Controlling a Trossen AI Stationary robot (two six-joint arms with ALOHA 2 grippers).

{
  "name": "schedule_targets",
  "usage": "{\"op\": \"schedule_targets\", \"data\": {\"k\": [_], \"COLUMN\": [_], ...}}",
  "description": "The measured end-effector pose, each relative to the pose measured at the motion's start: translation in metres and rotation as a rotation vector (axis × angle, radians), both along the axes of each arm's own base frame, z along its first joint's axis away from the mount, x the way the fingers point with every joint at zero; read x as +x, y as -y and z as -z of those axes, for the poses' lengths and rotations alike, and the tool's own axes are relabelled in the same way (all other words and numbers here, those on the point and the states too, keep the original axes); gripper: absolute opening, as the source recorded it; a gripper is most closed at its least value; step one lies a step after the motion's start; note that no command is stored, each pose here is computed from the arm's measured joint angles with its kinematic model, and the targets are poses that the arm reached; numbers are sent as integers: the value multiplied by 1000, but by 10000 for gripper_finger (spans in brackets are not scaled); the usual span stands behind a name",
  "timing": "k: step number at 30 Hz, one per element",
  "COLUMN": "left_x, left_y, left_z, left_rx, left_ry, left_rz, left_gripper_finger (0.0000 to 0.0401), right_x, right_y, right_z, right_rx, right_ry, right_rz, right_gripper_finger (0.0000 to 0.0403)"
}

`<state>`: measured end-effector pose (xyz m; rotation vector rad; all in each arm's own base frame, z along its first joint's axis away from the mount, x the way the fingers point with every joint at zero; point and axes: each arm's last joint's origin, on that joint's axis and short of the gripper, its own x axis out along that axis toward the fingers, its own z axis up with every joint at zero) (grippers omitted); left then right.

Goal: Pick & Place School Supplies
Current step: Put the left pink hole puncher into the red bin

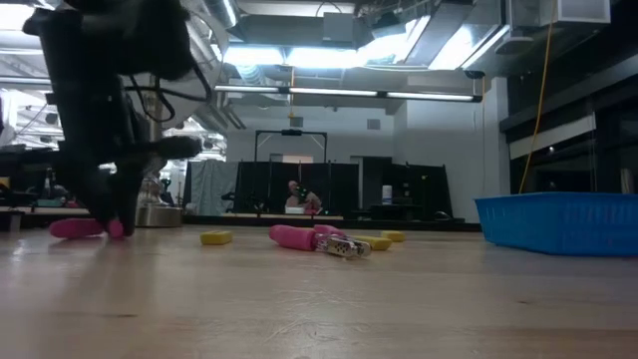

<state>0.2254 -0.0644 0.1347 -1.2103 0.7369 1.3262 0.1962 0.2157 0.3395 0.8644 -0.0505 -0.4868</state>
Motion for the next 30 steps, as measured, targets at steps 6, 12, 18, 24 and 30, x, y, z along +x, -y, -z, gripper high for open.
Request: {"op": "schedule_targets", "data": {"k": [6,12,18,24,30], "left_x": [14,30,51,62,65], "left_y": [35,73,83,67,60], "left_z": [-18,-60,-117,-156,-160], "left_rx": [21,190,373,510,501], "left_ry": [172,527,1007,1367,1439], "left_rz": [255,582,766,884,931], "left_gripper_finger": [28,28,28,28,28], "right_x": [-1,0,11,34,50], "right_y": [2,7,23,42,55], "right_z": [-2,-7,-17,-28,-44], "right_rx": [-3,-79,-202,-147,-110], "right_ry": [9,-82,-163,-149,-21], "right_rz": [10,-79,-136,-232,-214], "right_gripper_finger": [185,185,185,185,185]}}
